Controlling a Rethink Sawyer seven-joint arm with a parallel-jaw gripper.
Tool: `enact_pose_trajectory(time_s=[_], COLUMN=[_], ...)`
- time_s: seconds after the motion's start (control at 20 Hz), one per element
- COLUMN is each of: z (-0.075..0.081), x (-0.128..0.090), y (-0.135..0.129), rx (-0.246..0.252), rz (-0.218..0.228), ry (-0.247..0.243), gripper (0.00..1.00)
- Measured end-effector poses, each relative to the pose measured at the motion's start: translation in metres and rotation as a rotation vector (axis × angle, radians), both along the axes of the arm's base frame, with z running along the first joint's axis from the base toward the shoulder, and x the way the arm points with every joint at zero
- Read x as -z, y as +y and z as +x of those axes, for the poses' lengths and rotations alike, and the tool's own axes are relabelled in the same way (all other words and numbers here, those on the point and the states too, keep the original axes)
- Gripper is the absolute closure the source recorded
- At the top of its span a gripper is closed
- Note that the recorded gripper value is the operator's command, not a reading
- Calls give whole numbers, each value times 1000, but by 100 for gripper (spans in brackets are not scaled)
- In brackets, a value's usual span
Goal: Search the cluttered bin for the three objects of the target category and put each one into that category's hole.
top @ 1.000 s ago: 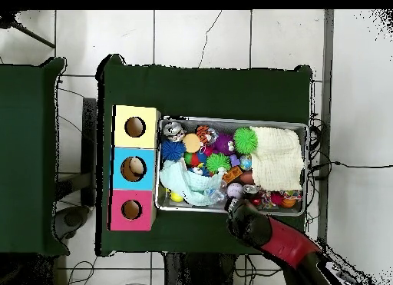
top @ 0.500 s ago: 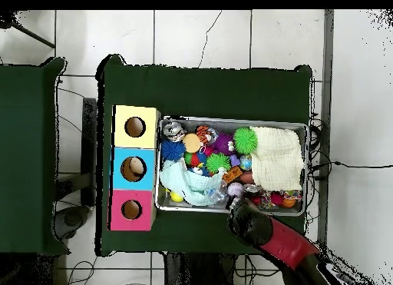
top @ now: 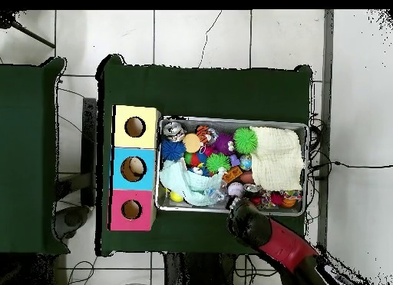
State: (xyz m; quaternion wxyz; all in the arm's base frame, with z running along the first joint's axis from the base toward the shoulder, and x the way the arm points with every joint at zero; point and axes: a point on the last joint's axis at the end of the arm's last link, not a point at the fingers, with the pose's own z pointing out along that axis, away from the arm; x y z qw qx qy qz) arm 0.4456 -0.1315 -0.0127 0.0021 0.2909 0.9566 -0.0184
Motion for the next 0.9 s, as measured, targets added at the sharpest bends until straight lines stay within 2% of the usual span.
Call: enact_pose_trajectory(time_s=[0.2, 0.4, 0.6, 0.9], z=[0, 1, -3, -11], x=[-5, -20, -31, -37], y=[3, 10, 12, 17], rx=[5, 13, 24, 52], rz=[-6, -19, -25, -10], ry=[1, 2, 23, 68], gripper=[0, 0, 0, 0])
